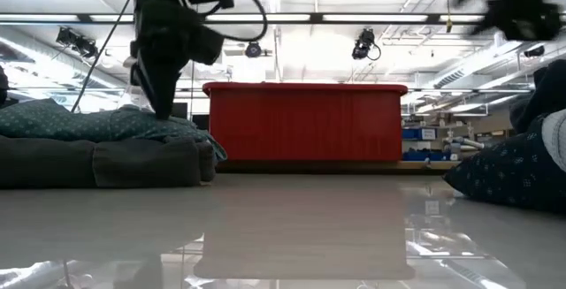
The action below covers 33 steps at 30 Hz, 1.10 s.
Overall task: Fold Laundry from Bin
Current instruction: Adjust the stacked clothes on the table
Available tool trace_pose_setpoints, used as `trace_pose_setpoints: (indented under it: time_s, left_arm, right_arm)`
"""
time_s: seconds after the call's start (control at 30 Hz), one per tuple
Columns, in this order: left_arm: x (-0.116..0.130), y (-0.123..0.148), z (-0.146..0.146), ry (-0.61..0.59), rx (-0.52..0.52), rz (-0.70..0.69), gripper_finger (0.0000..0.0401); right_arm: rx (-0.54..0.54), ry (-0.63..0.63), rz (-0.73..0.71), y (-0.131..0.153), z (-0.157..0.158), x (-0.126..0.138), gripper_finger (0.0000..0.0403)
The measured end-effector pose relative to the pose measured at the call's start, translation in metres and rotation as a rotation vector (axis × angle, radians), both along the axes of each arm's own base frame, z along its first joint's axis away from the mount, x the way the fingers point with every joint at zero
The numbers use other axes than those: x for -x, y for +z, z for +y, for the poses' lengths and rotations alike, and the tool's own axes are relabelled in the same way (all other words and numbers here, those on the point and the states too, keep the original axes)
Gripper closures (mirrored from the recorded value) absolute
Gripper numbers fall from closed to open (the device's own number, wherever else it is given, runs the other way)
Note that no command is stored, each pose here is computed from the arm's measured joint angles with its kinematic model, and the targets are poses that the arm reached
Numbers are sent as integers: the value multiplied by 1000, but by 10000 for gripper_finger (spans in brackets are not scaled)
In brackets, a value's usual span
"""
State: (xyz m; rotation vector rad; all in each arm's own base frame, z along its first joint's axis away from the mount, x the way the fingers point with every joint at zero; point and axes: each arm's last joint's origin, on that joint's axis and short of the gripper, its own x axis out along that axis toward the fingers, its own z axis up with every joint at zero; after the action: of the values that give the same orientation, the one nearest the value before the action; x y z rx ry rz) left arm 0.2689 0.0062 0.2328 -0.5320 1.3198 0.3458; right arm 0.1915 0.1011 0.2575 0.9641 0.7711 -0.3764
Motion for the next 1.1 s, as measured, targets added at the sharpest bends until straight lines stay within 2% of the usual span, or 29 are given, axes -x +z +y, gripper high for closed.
trace_pose_setpoints:
  time_s: [0.13,0.27,0.4,0.5,0.7,0.87,0.97,1.1]
  left_arm:
    - [7,-13,10,7,-8,43,308]
    - [18,-36,17,31,-7,90,327]
    - [33,-68,13,75,88,113,351]
    - [43,-82,2,91,170,151,369]
    - [45,-84,-27,36,238,192,388]
    - [48,-83,-56,-10,325,224,389]
    - [52,-83,-72,19,368,267,389]
    - [53,-81,-88,82,427,298,389]
  right_arm:
    - [68,-105,-161,30,-25,-8,223]
    - [138,-135,-271,53,-44,-17,223]
    - [201,-136,-333,73,-61,-23,223]
    - [264,-146,-363,89,-73,-24,223]
    - [418,-214,-368,114,-112,-23,223]
    - [494,-269,-336,119,-152,-17,223]
    - [526,-313,-307,118,-178,-13,223]
    - [597,-313,-306,116,-215,-13,223]
